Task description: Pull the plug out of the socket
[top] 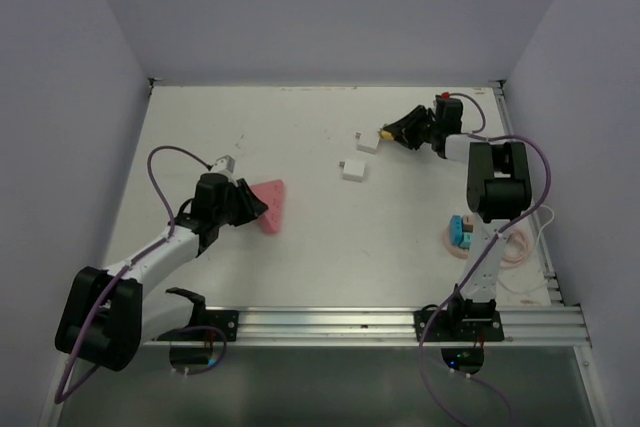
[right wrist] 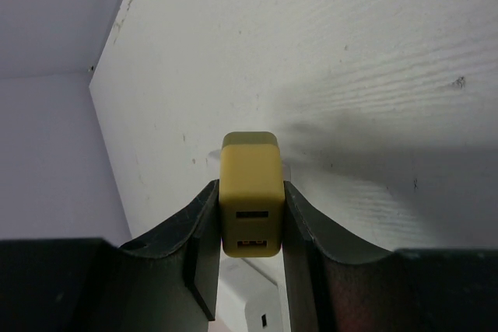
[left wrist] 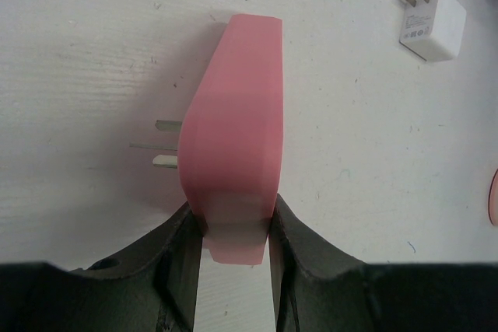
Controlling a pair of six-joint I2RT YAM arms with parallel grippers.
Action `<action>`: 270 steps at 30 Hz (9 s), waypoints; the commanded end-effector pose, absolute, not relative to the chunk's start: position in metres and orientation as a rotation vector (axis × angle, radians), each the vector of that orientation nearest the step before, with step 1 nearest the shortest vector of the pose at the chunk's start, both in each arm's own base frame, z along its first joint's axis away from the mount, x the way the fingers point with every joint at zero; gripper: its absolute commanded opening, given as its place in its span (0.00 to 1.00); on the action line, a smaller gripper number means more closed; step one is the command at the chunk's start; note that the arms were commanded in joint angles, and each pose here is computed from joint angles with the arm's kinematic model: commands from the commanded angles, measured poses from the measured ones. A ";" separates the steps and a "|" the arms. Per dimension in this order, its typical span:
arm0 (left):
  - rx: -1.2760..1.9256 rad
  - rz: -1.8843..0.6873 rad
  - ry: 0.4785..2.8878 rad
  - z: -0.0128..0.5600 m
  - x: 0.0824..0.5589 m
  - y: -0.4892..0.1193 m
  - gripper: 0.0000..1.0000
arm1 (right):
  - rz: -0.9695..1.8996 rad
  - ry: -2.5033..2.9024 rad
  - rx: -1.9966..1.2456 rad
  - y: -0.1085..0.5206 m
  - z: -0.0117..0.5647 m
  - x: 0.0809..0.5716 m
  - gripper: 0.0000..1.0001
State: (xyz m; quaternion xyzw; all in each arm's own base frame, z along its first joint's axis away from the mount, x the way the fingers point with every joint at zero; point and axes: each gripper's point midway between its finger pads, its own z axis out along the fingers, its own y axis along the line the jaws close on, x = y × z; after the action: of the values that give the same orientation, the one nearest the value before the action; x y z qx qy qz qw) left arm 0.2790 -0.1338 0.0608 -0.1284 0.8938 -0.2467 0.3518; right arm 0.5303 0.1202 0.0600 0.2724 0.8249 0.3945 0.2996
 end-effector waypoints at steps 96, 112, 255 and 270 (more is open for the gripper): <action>0.058 -0.392 2.145 0.194 0.360 -0.120 1.00 | -0.125 2.433 0.644 -0.023 0.148 0.241 0.99; 0.085 -0.303 2.123 0.173 0.324 -0.098 1.00 | -0.020 2.614 0.551 -0.003 0.086 0.234 0.82; -0.278 -0.517 2.502 0.096 0.211 -0.227 0.25 | 0.537 2.322 -0.279 0.317 0.077 0.217 0.45; -0.272 -0.545 2.515 0.107 0.208 -0.232 0.50 | 0.359 2.378 -0.280 0.311 0.053 0.214 0.13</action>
State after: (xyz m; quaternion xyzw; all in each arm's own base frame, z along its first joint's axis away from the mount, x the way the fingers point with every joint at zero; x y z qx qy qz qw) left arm 0.2030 -0.2242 0.0909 -0.1038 0.9413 -0.1874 0.2609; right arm 0.2173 0.3264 0.0723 -0.1106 0.9036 0.1901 0.3677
